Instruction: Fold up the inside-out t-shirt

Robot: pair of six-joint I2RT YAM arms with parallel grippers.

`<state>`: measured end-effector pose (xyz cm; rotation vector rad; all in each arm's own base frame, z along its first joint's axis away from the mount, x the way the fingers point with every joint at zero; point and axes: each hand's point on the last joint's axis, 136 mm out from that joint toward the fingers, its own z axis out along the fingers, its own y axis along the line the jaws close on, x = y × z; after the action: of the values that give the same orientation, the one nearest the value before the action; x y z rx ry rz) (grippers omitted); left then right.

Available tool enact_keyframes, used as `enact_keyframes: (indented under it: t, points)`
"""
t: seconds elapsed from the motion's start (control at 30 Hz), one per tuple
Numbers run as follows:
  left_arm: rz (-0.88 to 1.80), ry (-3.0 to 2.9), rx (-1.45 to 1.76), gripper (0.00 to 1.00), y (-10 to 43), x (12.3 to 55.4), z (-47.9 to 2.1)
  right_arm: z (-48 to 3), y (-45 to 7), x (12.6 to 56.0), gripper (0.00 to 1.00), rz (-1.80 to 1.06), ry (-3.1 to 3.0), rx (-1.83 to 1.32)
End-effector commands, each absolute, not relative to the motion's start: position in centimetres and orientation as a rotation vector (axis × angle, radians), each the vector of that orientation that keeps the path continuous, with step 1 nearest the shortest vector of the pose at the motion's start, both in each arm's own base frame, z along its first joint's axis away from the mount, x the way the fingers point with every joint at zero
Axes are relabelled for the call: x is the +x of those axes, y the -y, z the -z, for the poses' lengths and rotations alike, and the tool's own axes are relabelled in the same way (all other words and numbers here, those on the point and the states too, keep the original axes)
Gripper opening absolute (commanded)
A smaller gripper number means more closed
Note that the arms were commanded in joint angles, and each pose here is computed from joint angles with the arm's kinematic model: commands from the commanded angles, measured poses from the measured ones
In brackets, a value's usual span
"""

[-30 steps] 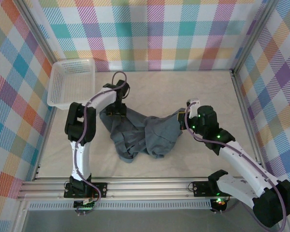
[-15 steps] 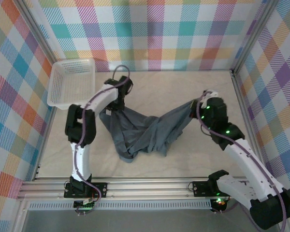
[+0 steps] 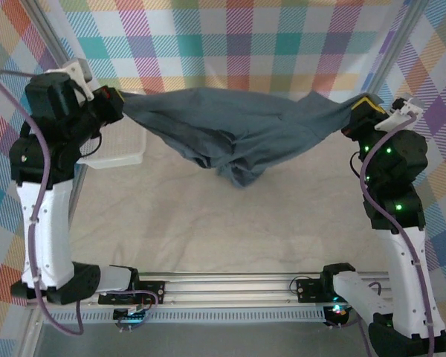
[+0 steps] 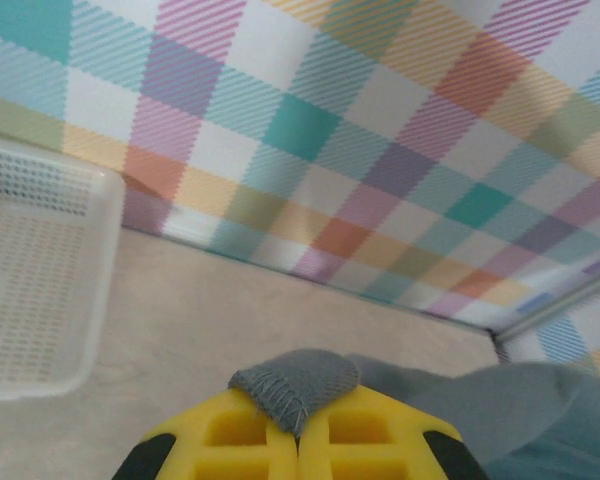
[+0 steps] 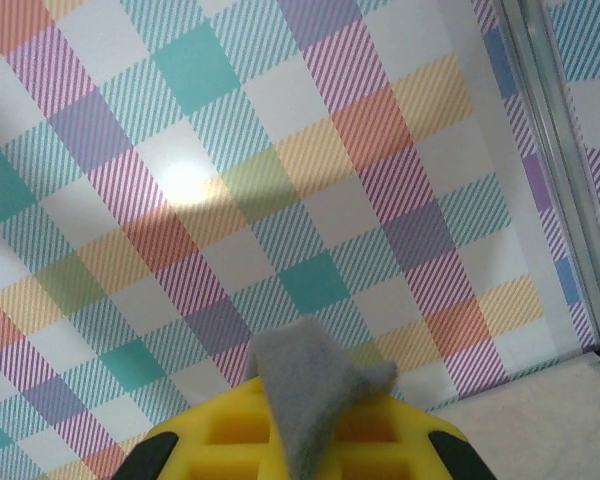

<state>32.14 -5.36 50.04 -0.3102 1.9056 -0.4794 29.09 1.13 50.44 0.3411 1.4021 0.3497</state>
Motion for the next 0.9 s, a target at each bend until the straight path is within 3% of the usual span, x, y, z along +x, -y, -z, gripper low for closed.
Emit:
enact_keyframes:
  t: [0.0,0.17,0.3,0.53,0.73,0.87]
  points:
    - [0.603,-1.987,-0.321,0.00,7.2,33.0,-47.9,-53.4,-1.1,27.1,0.00,-0.334,-1.311,0.280]
    - [0.668,-1.885,-0.325,0.00,7.2,31.0,-51.1,-57.6,-1.0,24.1,0.00,-0.317,-1.192,0.216]
    - [0.648,-1.937,-0.362,0.00,7.2,33.2,-48.9,-57.3,-1.0,25.1,0.00,-0.280,-1.220,0.209]
    - [0.596,-2.183,-0.410,0.00,9.8,45.0,-33.0,-45.5,-1.6,32.8,0.00,-0.283,-1.550,0.312]
    - [0.467,-2.325,-0.305,0.00,12.7,51.4,-21.9,-34.8,-3.1,35.0,0.00,-0.348,-1.792,0.356]
    - [0.394,-2.404,-0.299,0.24,12.7,53.5,-17.7,-29.5,-3.6,35.4,0.00,-0.360,-1.915,0.375]
